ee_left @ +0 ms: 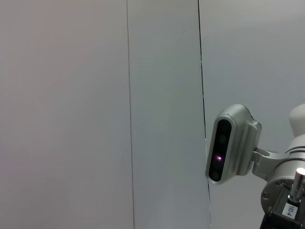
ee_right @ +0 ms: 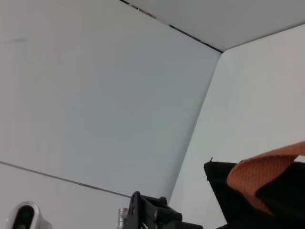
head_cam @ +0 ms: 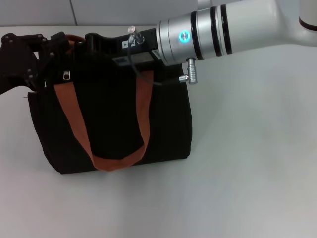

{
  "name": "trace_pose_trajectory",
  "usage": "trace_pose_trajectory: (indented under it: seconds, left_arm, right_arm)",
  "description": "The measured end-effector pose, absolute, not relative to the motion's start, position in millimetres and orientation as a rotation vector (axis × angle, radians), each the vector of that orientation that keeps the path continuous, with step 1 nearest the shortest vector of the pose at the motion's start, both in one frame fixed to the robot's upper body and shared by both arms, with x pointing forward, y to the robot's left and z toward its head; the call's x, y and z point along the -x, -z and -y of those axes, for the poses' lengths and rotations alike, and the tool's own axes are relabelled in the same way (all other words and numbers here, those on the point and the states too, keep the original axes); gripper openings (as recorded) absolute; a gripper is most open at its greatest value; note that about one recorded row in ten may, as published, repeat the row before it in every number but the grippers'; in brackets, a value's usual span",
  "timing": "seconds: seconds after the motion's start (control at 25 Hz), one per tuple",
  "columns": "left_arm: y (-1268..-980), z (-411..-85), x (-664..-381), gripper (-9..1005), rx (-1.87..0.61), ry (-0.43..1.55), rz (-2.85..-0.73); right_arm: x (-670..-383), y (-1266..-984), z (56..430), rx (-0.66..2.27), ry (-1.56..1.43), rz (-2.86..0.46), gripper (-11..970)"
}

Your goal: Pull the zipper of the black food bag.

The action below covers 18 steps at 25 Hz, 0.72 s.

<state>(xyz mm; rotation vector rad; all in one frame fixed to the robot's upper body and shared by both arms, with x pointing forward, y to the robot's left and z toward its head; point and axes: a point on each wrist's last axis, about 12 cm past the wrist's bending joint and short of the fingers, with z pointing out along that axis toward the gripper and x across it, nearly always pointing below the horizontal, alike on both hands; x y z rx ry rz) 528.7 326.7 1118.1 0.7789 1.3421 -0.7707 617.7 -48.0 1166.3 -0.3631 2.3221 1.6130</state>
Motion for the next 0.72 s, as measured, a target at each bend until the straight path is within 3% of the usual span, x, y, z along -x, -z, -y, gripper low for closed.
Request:
trace_pose_trajectory:
  seconds: [0.44,0.72]
  left_arm:
    - [-1118.5,-329.5,-528.8,27,-0.767,0.759,-1.344]
    - [-1117.9,-335.1,-526.3,27,-0.746,0.743,-1.350]
  right_arm:
    - [-614.5,-1170.4,42.5,0.476,-1.569,-2.288,1]
    - [-614.2,-1169.2,45.4,0.484,-1.553,-2.288,0]
